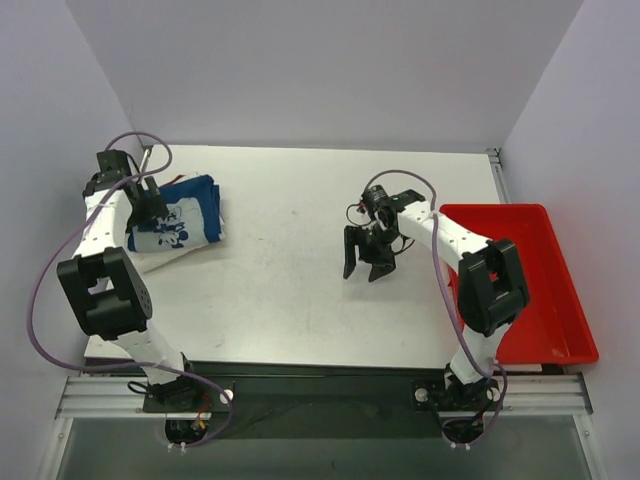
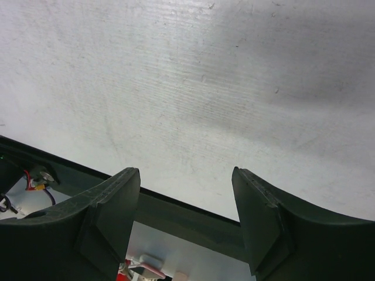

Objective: Fold and stack the t-shirts
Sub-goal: Put the neatly folded tshirt into the corner of the board with the left arm

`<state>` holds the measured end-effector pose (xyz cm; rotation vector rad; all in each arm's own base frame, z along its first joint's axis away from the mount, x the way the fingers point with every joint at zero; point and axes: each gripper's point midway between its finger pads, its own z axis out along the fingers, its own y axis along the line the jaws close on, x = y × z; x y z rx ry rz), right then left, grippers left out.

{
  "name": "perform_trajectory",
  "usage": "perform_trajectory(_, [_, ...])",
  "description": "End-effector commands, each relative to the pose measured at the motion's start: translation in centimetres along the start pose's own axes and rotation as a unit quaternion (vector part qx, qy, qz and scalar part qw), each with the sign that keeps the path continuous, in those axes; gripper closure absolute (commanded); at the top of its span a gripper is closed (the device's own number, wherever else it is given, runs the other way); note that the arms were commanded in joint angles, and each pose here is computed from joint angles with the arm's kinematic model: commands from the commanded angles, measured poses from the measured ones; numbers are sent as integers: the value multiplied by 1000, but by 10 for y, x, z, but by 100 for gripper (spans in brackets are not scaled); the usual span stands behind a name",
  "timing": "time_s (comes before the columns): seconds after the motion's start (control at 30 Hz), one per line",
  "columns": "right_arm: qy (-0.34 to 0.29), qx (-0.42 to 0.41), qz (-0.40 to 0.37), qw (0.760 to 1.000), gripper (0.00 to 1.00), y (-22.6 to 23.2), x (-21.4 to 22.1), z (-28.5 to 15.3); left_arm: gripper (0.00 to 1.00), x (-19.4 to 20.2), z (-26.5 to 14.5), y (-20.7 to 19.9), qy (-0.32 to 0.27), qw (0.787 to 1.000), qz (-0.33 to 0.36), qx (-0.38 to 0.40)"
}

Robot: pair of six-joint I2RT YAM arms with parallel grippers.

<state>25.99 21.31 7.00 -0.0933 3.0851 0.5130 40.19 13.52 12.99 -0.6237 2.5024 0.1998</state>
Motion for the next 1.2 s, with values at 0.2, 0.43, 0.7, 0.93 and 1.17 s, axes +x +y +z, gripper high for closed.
perform_trajectory(0.2, [-107,35,-16,994,35,-5,-16,-58,5,-3,-104,-5,-138,987,-84,10])
perform_trajectory(0.43, [-157,58,-7,986,35,-19,-16,-69,3,64,-143,-64,-142,988,-32,60])
perform_trajectory(0.7, [-225,94,23,970,35,-39,-18,-81,3,138,-171,-144,-120,980,51,147])
perform_trajectory(0.93, [-270,132,60,952,35,-63,-9,-95,3,151,-191,-180,-132,969,86,192])
perform_trajectory(1.17, [-317,151,83,933,35,-82,6,-112,3,150,-198,-189,-142,964,95,204])
